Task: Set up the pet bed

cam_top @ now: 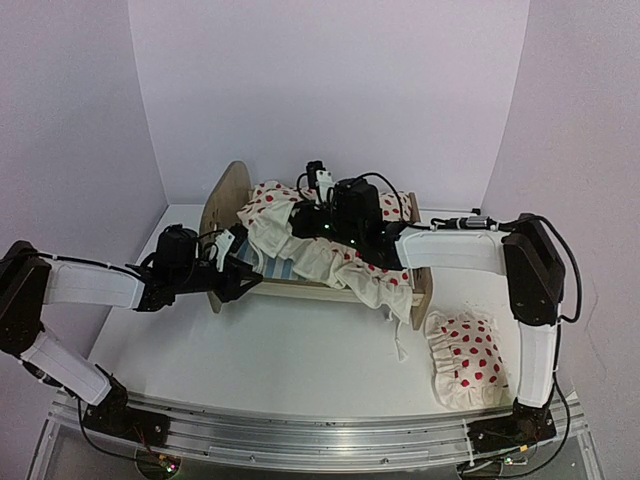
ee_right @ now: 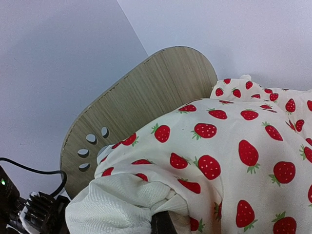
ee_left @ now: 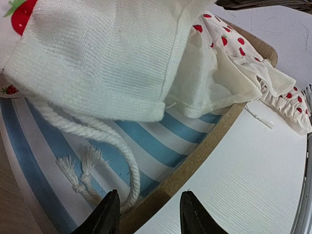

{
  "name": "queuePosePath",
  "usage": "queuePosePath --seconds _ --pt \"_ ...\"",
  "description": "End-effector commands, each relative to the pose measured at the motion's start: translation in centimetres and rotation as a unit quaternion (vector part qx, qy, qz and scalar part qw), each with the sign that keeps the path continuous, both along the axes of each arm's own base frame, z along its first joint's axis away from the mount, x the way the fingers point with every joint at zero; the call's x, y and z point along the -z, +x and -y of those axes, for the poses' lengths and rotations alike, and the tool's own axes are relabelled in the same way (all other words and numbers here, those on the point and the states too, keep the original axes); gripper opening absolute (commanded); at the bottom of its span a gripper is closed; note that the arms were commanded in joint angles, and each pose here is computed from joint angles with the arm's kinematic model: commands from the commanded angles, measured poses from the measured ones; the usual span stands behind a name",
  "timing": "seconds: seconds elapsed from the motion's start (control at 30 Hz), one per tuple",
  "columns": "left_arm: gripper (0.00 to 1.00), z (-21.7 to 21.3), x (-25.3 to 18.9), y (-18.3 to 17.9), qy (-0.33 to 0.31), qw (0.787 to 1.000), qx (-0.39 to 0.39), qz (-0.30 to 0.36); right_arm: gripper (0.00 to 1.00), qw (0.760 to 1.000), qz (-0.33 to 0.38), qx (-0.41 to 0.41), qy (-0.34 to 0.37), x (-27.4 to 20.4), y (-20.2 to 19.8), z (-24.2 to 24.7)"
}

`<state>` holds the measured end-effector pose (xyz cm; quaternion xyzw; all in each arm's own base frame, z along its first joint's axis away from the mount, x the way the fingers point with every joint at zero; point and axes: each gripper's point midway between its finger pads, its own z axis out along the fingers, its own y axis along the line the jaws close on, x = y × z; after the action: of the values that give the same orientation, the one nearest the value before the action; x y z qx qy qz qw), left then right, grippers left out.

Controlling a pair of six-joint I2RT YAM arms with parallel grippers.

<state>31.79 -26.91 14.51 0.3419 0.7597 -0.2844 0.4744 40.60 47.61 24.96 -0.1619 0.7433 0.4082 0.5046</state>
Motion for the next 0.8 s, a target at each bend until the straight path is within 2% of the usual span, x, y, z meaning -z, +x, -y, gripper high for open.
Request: queuePosePath --seconds 0.0,0.1,0.33,0.43,0.5,0.53,0.57,0.6,0.67,0.77 --pt "0.36 0.7 -3.2 2.9 -0.032 0.998 -0.028 0.051 0.00 0.998 0.034 -0.014 0.057 -6.1 -1.5 0.6" --pt "0.29 0.9 -3.4 3.3 -0.036 0.997 -0.026 0.062 0.00 0.998 0.035 -0.014 0.059 -6.2 -1.6 0.8" --pt "0.01 0.6 -3.5 3.5 -0.026 0.998 -0.036 0.052 0.00 0.998 0.042 -0.014 0.052 -6.0 -1.6 0.9" --pt "0.00 0.6 -4.7 3.2 -0.025 0.998 -0.034 0.038 0.00 0.998 0.042 0.002 0.039 -5.2 -0.8 1.4" --pt "0.00 0.5 -7.2 3.4 -0.035 0.998 -0.035 0.035 0.01 0.999 0.024 0.020 0.019 -3.6 0.5 2.0" --pt "0.00 0.5 -8.9 3.4 -0.043 0.998 -0.032 0.037 0.05 0.999 0.011 0.030 0.008 -2.7 1.4 2.3" --pt "0.00 0.5 -11.1 3.3 -0.055 0.997 -0.024 0.047 0.14 0.999 -0.006 0.035 -0.004 -1.5 2.2 2.5" --pt "0.00 0.5 -12.7 2.9 -0.064 0.997 -0.012 0.050 0.20 0.999 -0.025 0.034 -0.023 0.1 2.7 2.7" --pt "0.00 0.6 -14.6 1.7 -0.071 0.996 0.016 0.044 0.36 0.997 -0.054 0.024 -0.059 2.1 3.2 2.8" --pt "0.00 0.3 -13.5 0.3 -0.056 0.998 0.028 -0.014 0.50 0.990 -0.083 0.004 -0.113 3.8 2.0 3.8"
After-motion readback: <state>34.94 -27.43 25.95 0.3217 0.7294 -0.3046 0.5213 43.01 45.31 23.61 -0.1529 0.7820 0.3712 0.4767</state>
